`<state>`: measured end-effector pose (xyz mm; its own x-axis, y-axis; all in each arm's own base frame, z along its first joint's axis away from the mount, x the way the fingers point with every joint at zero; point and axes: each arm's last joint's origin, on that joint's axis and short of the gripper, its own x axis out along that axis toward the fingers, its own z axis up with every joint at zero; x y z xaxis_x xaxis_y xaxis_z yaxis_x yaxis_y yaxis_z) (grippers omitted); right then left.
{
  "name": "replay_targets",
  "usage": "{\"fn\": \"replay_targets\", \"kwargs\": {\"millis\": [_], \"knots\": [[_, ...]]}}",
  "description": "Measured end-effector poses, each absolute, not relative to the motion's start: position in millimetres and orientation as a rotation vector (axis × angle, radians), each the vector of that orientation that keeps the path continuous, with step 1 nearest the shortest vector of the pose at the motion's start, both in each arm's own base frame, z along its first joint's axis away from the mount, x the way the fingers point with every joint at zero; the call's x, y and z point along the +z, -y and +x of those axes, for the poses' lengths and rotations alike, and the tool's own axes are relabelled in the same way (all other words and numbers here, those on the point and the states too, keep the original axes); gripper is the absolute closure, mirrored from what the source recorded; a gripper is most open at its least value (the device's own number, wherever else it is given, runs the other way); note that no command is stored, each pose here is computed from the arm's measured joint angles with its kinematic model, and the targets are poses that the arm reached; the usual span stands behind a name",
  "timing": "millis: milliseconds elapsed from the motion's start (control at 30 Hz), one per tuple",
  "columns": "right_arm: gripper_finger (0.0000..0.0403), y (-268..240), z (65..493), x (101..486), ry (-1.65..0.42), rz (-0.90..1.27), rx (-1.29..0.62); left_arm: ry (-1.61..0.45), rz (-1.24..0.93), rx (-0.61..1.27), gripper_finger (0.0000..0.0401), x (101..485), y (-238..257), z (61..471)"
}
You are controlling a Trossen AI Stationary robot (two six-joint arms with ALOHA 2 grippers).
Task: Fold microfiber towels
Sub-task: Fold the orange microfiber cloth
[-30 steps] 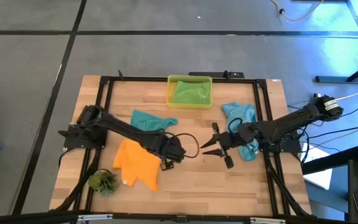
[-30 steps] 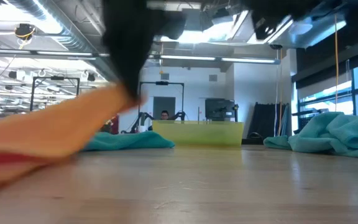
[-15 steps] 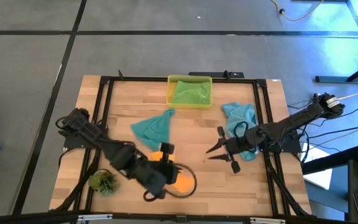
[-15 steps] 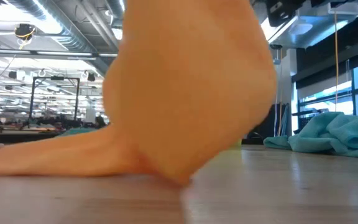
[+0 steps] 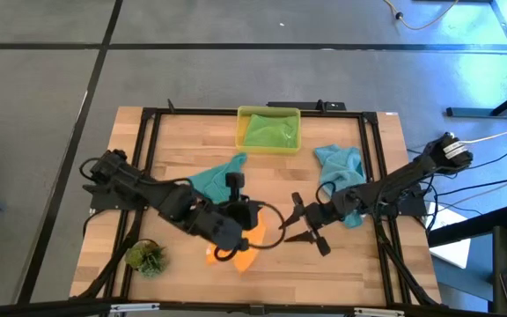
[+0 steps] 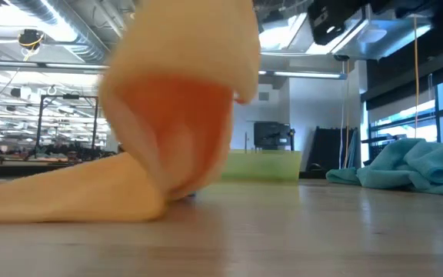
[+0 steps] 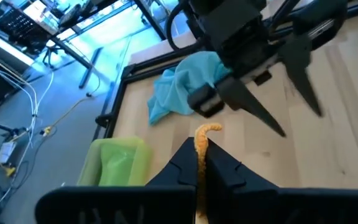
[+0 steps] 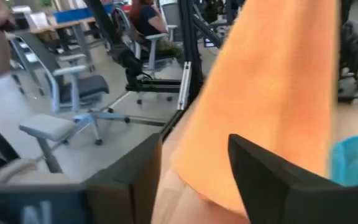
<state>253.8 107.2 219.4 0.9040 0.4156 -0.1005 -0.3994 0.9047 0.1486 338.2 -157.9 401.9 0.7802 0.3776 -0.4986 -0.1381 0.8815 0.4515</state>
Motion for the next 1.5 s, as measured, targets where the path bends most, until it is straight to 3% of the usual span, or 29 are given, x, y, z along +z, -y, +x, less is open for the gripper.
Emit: {"fn": "replay_targets", "kwargs": {"millis": [167,333,633,900,1167,1300,1500], "knots": [[0.017,-97,266,209,-0.184,0.165,0.398,-0.602,0.417,0.257,0.0401,404,151,345],[0.0148,-80,278,190,-0.258,0.179,0.32,-0.582,0.434,0.218,0.0401,407,150,349],[0.015,-69,277,201,-0.211,0.169,0.368,-0.585,0.42,0.173,0.0401,406,155,348],[0.0151,-70,290,189,-0.139,0.174,0.379,-0.585,0.415,0.144,0.0401,406,155,348],[0.0152,-70,293,178,-0.173,0.206,0.556,-0.586,0.414,0.158,0.0401,406,151,350],[0.0174,-77,290,178,-0.172,0.191,0.703,-0.587,0.412,0.179,0.0401,406,146,352],[0.0256,-82,289,175,-0.205,0.196,0.731,-0.587,0.408,0.206,0.0401,406,142,353]]}}
